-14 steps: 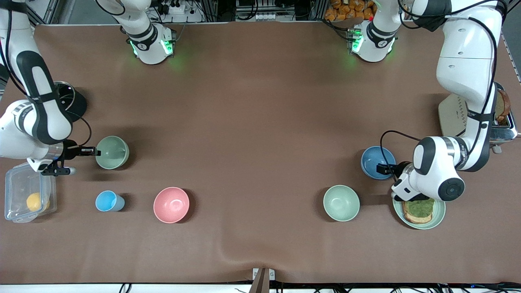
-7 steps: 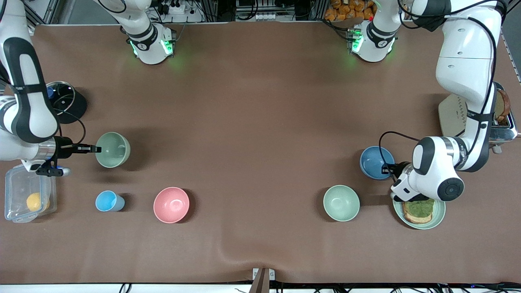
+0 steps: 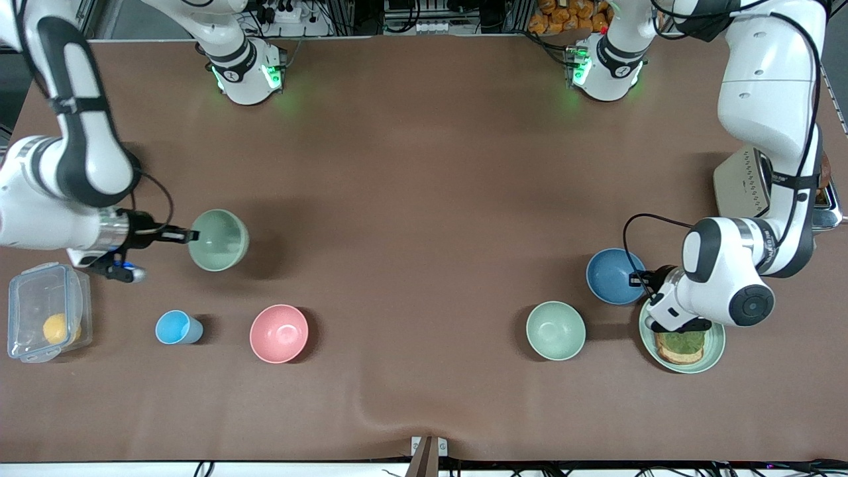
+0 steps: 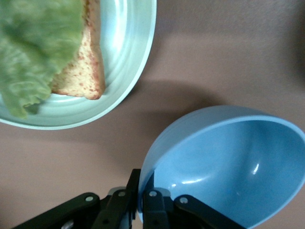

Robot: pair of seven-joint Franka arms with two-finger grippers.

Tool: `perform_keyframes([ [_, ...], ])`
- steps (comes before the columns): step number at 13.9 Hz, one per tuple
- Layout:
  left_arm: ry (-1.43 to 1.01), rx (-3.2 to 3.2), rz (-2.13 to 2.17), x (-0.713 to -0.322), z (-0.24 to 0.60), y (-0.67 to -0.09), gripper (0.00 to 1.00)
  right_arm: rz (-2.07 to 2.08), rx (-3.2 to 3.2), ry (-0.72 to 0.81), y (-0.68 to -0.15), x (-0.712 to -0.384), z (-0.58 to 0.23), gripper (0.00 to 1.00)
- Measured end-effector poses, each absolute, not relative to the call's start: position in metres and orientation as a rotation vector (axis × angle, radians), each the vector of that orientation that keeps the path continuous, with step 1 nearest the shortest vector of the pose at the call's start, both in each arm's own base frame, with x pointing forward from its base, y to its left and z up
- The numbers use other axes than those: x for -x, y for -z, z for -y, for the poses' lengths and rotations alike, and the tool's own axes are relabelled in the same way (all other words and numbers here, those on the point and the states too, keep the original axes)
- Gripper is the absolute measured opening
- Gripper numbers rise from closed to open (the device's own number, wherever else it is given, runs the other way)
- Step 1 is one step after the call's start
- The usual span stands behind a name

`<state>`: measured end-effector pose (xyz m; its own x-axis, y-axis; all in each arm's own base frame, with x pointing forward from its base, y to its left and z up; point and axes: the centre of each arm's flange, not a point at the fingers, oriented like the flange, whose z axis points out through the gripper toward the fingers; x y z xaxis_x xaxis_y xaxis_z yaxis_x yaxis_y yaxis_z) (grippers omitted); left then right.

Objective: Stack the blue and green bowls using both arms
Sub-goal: 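Lift the green bowl with the right gripper while the left gripper lifts the blue bowl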

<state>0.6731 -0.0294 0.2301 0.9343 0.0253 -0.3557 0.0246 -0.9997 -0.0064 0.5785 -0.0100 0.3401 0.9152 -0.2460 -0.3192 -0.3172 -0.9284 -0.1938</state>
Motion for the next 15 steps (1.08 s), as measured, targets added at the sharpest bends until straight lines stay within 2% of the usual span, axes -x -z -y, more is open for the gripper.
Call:
perform_keyframes([
  [3,-0.546,3.111,0.034,-0.668,0.038,-0.252,0.06,-0.534,2.865,-0.357,-0.353,-0.564,-0.058,0.04],
  [10,-0.573,3.179,0.087,-0.642,0.063,-0.279,0.06,-0.775,2.865,-0.242,-0.353,-0.503,-0.236,0.04],
  [15,-0.488,3.246,0.206,-0.643,0.088,-0.287,0.06,-0.906,2.805,-0.115,-0.316,-0.454,-0.300,0.04],
])
